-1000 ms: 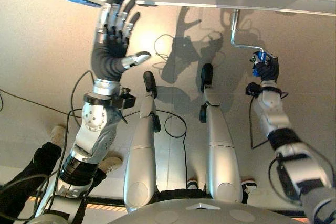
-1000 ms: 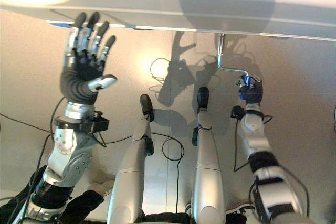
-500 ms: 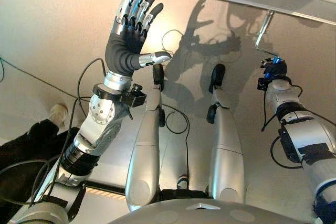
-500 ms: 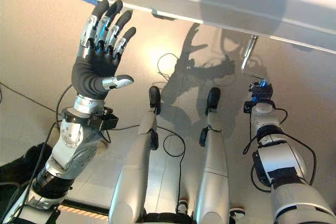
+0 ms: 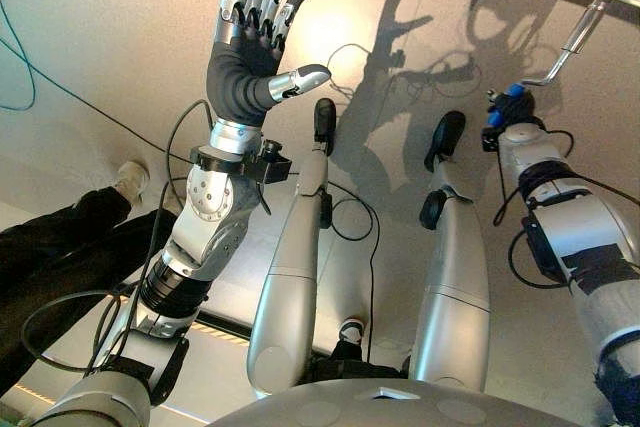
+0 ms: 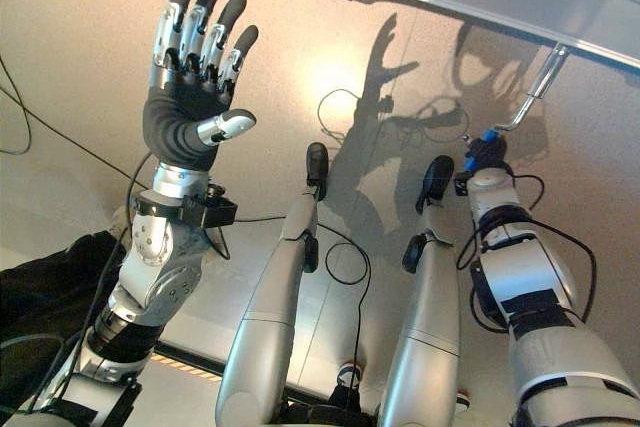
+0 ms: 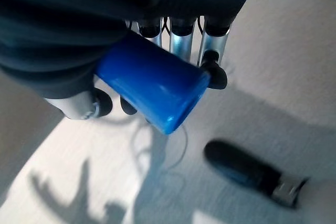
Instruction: Raise the hospital bed
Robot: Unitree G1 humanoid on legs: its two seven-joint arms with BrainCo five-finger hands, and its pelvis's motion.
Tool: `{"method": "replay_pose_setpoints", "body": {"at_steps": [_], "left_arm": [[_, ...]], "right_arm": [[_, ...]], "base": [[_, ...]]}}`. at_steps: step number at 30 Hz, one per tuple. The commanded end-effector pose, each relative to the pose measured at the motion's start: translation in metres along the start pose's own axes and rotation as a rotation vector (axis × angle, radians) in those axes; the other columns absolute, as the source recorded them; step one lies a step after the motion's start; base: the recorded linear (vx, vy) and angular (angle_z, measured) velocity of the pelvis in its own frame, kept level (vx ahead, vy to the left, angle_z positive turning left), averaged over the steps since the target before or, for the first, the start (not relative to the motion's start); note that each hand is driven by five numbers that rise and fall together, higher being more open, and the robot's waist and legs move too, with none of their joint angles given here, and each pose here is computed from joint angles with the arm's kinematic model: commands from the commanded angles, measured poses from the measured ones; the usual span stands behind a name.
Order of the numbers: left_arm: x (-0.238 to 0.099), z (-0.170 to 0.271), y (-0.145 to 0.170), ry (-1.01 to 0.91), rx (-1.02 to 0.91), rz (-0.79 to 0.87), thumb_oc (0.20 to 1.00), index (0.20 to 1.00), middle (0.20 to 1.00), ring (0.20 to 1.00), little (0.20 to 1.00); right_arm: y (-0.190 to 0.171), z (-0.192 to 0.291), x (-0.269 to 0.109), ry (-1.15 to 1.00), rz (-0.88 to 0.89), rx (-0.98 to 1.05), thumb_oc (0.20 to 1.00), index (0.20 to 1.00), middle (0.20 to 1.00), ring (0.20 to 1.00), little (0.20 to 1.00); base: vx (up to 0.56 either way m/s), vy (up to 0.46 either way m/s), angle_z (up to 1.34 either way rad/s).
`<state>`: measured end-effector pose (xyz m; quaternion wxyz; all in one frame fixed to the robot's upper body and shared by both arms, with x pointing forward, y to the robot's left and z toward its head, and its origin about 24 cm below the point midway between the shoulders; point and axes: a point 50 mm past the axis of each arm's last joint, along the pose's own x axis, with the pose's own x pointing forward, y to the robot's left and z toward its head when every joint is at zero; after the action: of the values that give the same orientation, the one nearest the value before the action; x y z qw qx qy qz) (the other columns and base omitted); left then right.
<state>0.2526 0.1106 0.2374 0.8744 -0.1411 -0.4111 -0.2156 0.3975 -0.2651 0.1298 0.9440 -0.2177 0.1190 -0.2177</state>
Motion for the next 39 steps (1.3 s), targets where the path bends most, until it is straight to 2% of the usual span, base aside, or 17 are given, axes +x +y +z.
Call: {"method": "replay_pose_setpoints", "body": {"at_steps": [1, 7, 11, 16, 20, 25, 27, 28, 34, 39], "left_arm": [[0.003, 0.022, -0.011, -0.129, -0.043, -0.030, 1.000, 1.000, 1.000, 1.000, 1.000], [0.001, 0.022, -0.008, -0.136, -0.034, -0.009, 1.000, 1.000, 1.000, 1.000, 1.000], [-0.006, 0.021, -0.005, -0.126, -0.025, 0.008, 1.000, 1.000, 1.000, 1.000, 1.000], [-0.015, 0.019, 0.002, -0.102, 0.021, 0.035, 1.000, 1.000, 1.000, 1.000, 1.000], [-0.020, 0.017, 0.006, -0.084, 0.056, 0.035, 1.000, 1.000, 1.000, 1.000, 1.000], [-0.029, 0.018, 0.013, -0.067, 0.093, 0.045, 1.000, 1.000, 1.000, 1.000, 1.000], [-0.030, 0.019, 0.015, -0.066, 0.103, 0.049, 1.000, 1.000, 1.000, 1.000, 1.000], [-0.030, 0.021, 0.016, -0.072, 0.095, 0.049, 1.000, 1.000, 1.000, 1.000, 1.000], [-0.033, 0.026, 0.021, -0.084, 0.091, 0.069, 1.000, 1.000, 1.000, 1.000, 1.000], [-0.036, 0.033, 0.027, -0.105, 0.096, 0.096, 1.000, 1.000, 1.000, 1.000, 1.000]], "right_arm": [[0.081, 0.035, -0.026, -0.189, 0.256, -0.215, 0.200, 0.200, 0.200, 0.200, 0.200], [0.124, 0.082, -0.059, -0.431, 0.421, -0.108, 0.200, 0.200, 0.200, 0.200, 0.200], [0.143, 0.112, -0.100, -0.643, 0.563, 0.120, 0.200, 0.200, 0.200, 0.200, 0.200], [0.118, 0.119, -0.143, -0.867, 0.700, 0.413, 0.200, 0.200, 0.200, 0.200, 0.200], [0.094, 0.103, -0.153, -0.912, 0.721, 0.547, 0.200, 0.200, 0.200, 0.200, 0.200], [0.040, 0.080, -0.155, -0.978, 0.563, 0.658, 0.200, 0.200, 0.200, 0.200, 0.200], [0.029, 0.077, -0.153, -0.984, 0.510, 0.672, 0.200, 0.200, 0.200, 0.200, 0.200], [0.021, 0.070, -0.151, -0.956, 0.477, 0.769, 0.200, 0.200, 0.200, 0.200, 0.200], [-0.014, 0.058, -0.151, -0.980, 0.314, 0.938, 0.200, 0.200, 0.200, 0.200, 0.200], [-0.047, 0.038, -0.141, -0.959, 0.072, 1.049, 0.200, 0.200, 0.200, 0.200, 0.200]], "base": [[0.02, 0.067, 0.00], [0.02, 0.052, -0.02], [0.02, 0.033, -0.09], [0.00, 0.005, -0.08], [-0.01, -0.028, -0.06], [-0.02, -0.078, -0.14], [0.00, -0.082, -0.10], [-0.01, -0.105, -0.08], [0.00, -0.124, -0.09], [0.00, -0.105, -0.07]]}}
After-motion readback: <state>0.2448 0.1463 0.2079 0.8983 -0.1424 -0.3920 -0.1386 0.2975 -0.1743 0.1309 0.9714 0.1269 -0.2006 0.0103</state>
